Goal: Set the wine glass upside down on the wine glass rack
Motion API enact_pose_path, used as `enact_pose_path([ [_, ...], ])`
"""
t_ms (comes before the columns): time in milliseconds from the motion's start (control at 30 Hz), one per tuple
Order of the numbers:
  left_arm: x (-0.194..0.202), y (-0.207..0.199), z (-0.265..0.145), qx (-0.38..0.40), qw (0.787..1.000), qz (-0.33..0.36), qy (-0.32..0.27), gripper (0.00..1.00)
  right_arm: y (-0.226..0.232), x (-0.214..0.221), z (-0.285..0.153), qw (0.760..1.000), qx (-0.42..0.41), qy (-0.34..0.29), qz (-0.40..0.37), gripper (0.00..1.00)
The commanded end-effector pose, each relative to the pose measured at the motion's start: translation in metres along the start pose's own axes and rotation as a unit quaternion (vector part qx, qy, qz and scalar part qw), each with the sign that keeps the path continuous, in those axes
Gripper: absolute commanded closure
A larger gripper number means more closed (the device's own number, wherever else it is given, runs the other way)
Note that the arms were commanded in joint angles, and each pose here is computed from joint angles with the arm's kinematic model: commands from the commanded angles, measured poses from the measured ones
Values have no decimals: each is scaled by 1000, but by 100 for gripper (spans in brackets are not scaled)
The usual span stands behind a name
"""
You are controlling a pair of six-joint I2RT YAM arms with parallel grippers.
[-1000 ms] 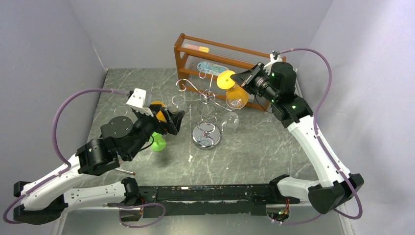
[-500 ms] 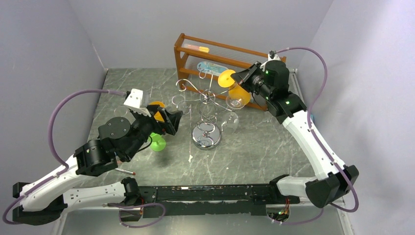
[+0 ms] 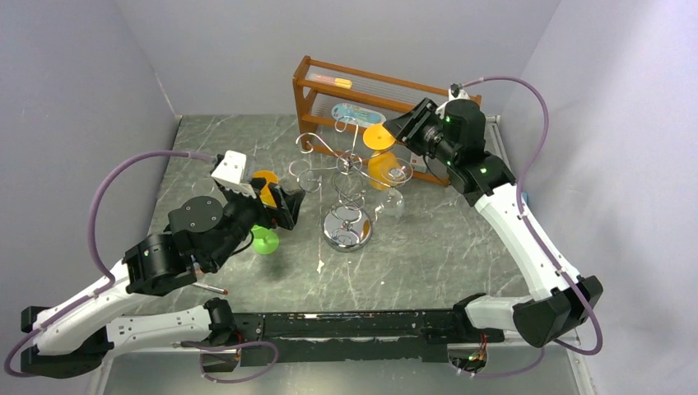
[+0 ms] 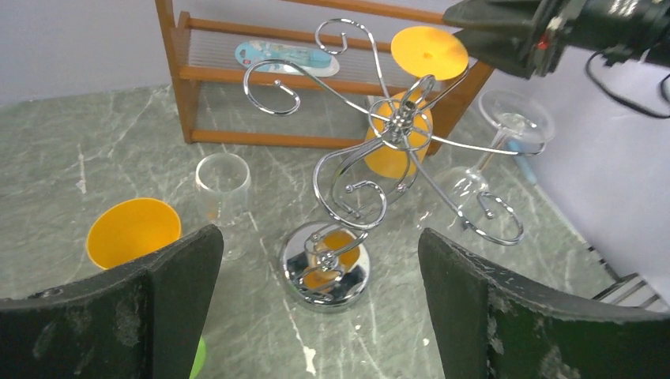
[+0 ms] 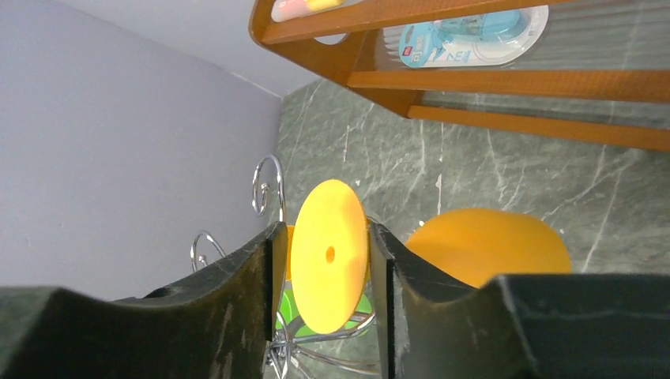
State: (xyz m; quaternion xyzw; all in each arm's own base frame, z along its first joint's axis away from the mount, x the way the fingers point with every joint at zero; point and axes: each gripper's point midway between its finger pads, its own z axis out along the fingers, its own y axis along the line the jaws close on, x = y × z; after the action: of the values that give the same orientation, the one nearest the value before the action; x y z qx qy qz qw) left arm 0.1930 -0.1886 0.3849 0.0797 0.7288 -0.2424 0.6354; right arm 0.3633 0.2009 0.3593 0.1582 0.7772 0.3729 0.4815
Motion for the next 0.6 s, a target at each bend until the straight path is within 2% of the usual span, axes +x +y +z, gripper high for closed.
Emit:
enact_pose_path([
  [0,0,15,-7,-28,998,48,22,3,11,-16,-19,999,-4,-23,-22,52],
  [333,21,53,-30,-98,991,51,76,3,-8,-20,-53,997,47,-35,-48,46],
  [500,46,61,-31,-124,986,39,104,20,-22,-21,-77,994,72,-50,-59,44],
  [567,60,67,-30,-149,982,29,116,23,-27,-20,-86,993,82,-53,-63,43],
])
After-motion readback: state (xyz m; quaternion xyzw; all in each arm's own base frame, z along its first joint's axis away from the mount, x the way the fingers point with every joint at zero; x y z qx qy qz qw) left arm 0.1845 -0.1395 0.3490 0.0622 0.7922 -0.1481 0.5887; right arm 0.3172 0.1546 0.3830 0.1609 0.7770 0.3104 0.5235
